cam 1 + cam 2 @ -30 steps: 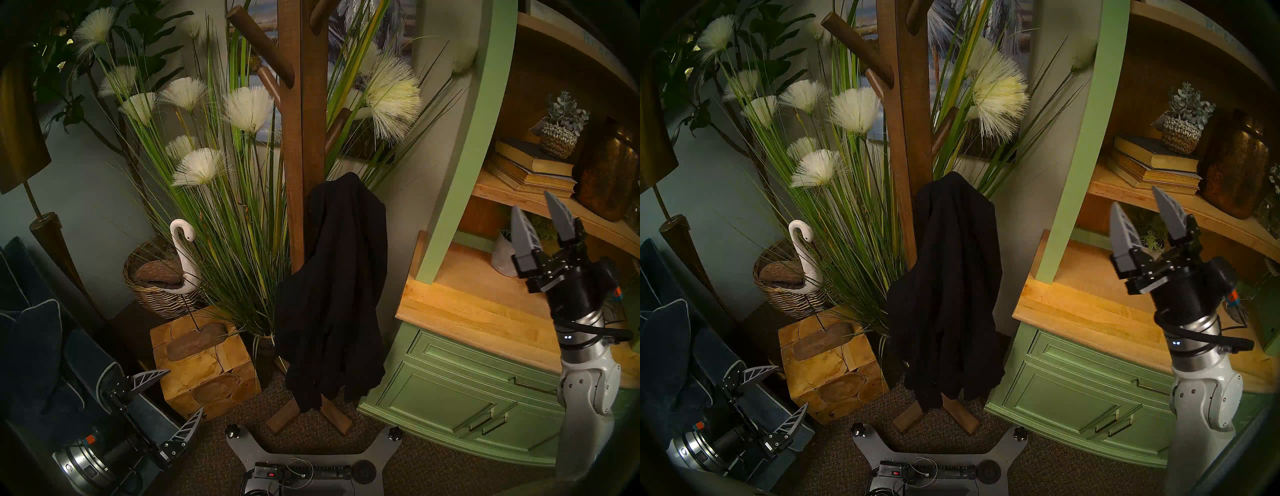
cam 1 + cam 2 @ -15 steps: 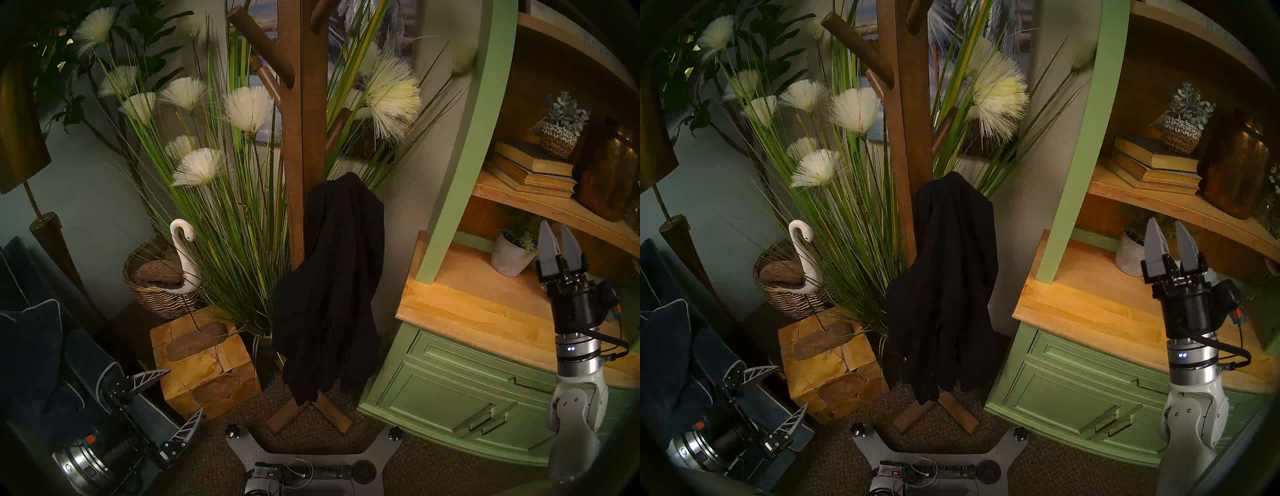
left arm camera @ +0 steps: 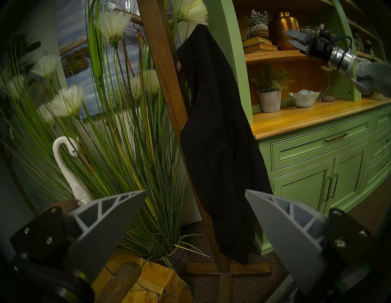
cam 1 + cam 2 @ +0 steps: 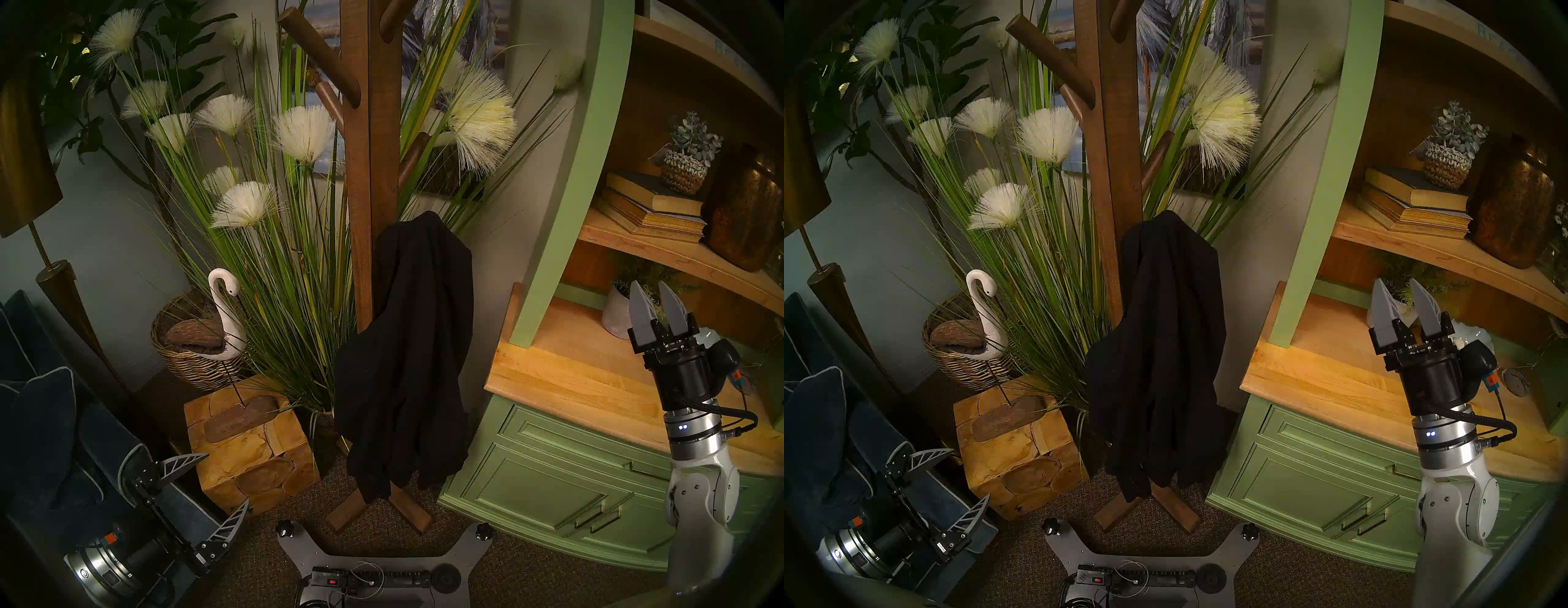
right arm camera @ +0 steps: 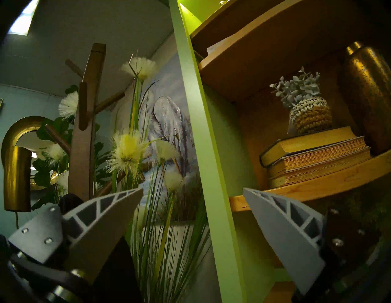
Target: Pick up jacket and place on coat hanger
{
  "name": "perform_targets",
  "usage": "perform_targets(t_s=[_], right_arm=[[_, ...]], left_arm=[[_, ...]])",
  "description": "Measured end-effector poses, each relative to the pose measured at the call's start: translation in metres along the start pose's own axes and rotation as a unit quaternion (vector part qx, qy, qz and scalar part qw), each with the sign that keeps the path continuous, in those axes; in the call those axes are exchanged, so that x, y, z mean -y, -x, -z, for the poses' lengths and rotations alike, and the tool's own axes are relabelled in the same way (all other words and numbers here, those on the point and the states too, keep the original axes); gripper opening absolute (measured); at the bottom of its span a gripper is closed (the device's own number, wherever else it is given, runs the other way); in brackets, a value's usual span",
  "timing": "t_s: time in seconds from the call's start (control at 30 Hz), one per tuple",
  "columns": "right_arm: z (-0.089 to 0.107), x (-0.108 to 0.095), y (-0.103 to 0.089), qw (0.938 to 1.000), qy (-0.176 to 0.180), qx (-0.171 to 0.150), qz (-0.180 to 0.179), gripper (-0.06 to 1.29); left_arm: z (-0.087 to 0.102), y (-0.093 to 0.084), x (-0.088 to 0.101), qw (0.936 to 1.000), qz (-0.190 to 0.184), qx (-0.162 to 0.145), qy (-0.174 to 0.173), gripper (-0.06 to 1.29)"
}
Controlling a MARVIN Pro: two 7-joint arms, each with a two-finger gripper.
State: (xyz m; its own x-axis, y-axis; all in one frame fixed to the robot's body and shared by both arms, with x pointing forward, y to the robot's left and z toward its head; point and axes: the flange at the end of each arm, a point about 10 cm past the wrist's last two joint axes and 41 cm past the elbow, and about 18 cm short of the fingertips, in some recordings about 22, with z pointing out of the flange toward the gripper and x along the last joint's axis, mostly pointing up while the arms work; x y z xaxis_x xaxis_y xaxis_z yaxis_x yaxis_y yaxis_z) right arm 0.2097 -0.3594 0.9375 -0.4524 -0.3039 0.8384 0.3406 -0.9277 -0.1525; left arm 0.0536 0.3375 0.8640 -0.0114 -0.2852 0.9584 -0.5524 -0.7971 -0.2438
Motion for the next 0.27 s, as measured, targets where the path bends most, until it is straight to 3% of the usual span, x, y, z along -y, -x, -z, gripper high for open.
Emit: perform_targets(t_s=[0.27], right_arm=[[-0.002, 0.0016, -0.001, 0.9998, -0.022, 0.001, -0.003, 1.22]], left_arm=[[0.0, 0.0, 0.0, 1.0, 0.0, 0.0, 0.0, 1.26]])
